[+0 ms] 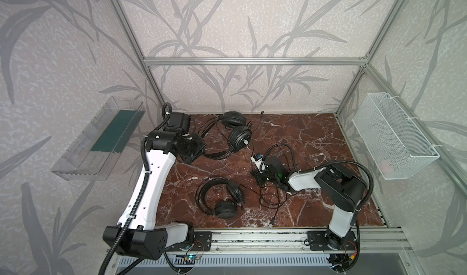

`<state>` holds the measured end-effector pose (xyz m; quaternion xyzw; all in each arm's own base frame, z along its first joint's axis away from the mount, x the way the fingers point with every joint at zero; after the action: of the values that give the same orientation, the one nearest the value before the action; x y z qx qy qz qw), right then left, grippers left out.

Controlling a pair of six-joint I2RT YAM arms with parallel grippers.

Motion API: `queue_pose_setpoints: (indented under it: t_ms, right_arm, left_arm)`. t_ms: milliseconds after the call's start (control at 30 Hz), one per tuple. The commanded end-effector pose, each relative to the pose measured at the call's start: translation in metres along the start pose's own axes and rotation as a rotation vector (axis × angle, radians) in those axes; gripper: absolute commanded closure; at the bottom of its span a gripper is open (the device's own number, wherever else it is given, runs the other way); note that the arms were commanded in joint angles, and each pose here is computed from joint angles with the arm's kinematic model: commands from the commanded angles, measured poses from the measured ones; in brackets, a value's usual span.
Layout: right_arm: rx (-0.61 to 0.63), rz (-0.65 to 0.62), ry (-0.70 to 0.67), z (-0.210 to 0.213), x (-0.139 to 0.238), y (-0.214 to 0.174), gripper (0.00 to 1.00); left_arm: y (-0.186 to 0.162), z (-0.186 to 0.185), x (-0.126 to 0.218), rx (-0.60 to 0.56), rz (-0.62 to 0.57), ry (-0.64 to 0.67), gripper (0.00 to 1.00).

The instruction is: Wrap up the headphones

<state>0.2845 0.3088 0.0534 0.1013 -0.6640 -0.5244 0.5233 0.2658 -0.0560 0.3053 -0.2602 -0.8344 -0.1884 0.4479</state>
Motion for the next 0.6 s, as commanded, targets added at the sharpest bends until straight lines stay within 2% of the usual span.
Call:
queue_pose_setpoints:
  t_ms: [0, 333, 433, 567]
  right_arm:
    - [0.057, 0.01, 0.008, 0.013, 0.003, 0.008, 1.0]
    - [0.277, 0.051, 0.071, 0.072, 0.037, 0.025, 1.0]
    - [0.358, 0.06, 0.088, 0.091, 0.053, 0.031, 1.0]
    - [0.449, 0.085, 0.251, 0.128, 0.076, 0.036, 1.0]
  left_arm:
    - [0.002, -0.008, 0.011, 0.016, -0.022, -0.069, 1.0]
    - [0.014, -0.006, -0.002, 0.03, -0.049, -0.02, 1.0]
    - [0.02, 0.0, -0.007, 0.01, -0.081, 0.041, 1.0]
    - [0.025, 0.006, -0.022, -0.01, -0.074, 0.109, 1.0]
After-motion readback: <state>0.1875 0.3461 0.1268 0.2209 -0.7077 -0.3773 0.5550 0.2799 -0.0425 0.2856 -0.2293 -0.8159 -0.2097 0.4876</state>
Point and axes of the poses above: each gripper's point midway between its finger pads, its own x axis back along the fingers, its own z axis along the line the jaws close on, y = z × x, the point moved 4 cm from there along x, back along the fingers, and after that the axes turned 12 degrees about x, right-handed, at the moved point
